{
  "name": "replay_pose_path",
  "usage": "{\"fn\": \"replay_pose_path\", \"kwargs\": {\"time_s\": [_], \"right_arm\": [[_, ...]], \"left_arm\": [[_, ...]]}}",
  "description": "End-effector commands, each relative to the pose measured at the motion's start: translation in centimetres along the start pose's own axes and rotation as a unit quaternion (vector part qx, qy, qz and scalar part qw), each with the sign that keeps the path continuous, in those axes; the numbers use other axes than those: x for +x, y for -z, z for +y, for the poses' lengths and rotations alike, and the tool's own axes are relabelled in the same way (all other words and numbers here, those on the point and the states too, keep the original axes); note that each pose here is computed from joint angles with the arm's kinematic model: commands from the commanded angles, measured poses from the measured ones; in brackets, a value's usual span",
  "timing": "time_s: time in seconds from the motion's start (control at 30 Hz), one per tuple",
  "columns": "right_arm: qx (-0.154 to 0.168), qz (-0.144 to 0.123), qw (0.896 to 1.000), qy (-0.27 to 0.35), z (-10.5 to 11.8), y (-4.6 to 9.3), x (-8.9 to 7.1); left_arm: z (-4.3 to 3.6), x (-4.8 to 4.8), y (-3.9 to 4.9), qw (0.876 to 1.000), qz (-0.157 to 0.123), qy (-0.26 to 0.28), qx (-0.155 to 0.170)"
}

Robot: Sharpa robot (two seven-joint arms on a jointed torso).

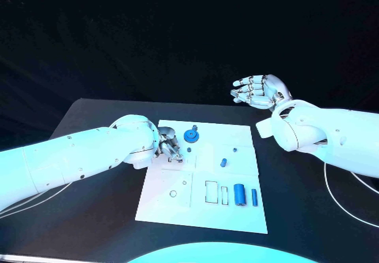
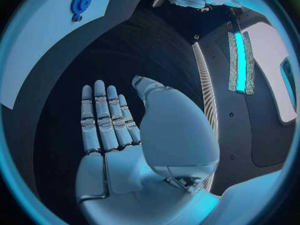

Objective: Assemble the parts on the task board

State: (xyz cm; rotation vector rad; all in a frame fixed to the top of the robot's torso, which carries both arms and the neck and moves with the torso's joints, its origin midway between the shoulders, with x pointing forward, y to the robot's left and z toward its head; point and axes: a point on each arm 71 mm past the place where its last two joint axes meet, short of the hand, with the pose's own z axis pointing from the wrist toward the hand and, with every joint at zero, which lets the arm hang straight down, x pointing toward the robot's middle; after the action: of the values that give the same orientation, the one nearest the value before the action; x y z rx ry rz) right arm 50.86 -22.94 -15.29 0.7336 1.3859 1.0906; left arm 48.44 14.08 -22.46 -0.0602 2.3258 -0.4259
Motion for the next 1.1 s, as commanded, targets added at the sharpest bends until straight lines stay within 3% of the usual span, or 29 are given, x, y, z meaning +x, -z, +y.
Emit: {"fn": "replay_pose_path", "kwargs": {"time_s": [0.03,1.1], "right_arm": [[-0.005,0.010,1.000,-0.002,0.04,0.01,0.18],[0.000,0.015,1.000,-0.004,-0.10,0.02,0.24]], "left_arm": [[-0.25,0.11,-0.02,1.000,0.006,-0.008,0.007],[-0.39,0.42,-0.24,1.000,0.021,-0.019,0.005]]}}
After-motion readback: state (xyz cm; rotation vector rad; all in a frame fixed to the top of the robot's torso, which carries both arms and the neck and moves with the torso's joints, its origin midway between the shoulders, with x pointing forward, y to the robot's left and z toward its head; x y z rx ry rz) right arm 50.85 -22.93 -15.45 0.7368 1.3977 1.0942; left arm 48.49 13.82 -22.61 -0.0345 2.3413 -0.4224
